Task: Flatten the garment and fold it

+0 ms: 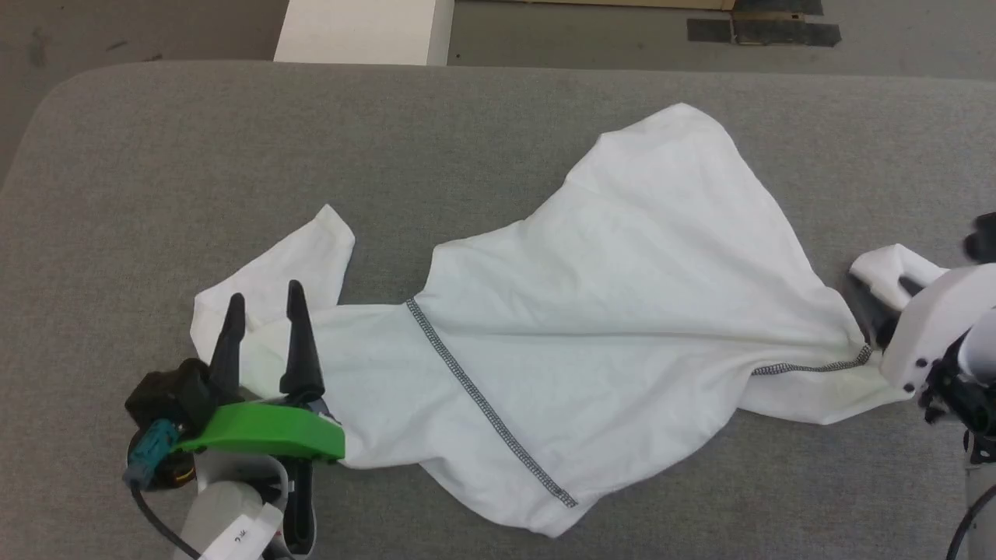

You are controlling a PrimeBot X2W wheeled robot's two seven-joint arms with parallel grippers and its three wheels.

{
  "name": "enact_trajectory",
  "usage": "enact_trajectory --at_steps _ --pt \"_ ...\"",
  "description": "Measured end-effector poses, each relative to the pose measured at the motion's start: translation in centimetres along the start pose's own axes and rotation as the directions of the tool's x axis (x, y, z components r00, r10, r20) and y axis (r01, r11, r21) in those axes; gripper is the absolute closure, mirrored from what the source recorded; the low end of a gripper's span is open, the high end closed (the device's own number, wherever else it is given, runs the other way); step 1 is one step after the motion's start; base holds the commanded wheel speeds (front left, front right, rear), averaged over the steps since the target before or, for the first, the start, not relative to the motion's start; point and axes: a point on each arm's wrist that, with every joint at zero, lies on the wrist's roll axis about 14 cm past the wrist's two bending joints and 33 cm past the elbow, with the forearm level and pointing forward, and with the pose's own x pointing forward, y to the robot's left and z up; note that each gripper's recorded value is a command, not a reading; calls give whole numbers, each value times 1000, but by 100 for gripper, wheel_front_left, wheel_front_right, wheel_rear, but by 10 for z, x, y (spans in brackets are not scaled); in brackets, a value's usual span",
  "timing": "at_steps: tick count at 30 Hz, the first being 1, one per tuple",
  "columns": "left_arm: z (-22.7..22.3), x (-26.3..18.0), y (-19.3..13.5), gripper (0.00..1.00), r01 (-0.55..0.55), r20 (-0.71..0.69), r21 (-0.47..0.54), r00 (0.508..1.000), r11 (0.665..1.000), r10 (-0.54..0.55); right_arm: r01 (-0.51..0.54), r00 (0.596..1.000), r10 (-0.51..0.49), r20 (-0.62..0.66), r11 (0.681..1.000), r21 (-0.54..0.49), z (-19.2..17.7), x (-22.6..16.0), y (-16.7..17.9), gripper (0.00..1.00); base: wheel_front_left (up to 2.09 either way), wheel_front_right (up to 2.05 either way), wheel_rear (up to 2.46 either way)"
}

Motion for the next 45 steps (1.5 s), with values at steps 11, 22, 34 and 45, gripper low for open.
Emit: enact_trajectory --at_steps 11,22,34,45 --pt "11 64 -109 0 349 -159 15 926 937 -343 -34 913 -59 404 975 218 26 -42 -4 0 0 0 0" --pt "-93 76 -187 0 603 -749 59 554 795 -364 26 902 -156 403 950 310 7 -57 -38 0 0 0 0" --pt "-170 64 -190 100 669 -876 16 368 743 -312 155 907 -271 322 926 343 -28 -60 -73 0 0 0 0" --pt "-97 181 -157 100 504 -575 195 754 842 -318 135 925 -241 295 932 336 -39 -43 -62 0 0 0 0"
